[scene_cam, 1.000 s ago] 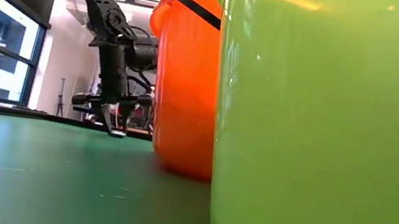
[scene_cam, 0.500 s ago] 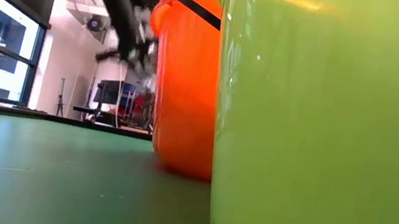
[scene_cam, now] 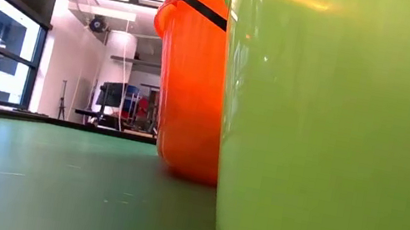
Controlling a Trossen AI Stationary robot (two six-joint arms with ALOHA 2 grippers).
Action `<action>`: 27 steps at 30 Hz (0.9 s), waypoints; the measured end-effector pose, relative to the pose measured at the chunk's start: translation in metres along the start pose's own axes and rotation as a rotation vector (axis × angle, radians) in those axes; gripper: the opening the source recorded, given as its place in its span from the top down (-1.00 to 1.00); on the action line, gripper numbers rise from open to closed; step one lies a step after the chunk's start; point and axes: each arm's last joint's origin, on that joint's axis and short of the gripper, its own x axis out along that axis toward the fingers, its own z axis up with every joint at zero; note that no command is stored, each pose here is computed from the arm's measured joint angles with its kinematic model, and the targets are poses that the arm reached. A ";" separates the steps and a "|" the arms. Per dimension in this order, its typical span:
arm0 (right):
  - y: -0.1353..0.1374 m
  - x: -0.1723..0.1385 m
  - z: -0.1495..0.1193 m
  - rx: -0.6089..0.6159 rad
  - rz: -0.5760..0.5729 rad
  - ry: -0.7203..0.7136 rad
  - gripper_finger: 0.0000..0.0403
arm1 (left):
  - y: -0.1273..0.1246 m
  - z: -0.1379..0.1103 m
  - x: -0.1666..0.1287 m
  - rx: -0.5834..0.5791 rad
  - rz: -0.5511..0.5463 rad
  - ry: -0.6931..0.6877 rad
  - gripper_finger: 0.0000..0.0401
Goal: Sort candy by brand, put in halloween buckets
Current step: Put the white chocolate into the green bucket
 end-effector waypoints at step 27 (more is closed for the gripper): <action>0.044 0.011 -0.009 0.050 0.214 -0.005 0.01 | -0.170 -0.187 0.096 0.456 -0.350 0.178 0.86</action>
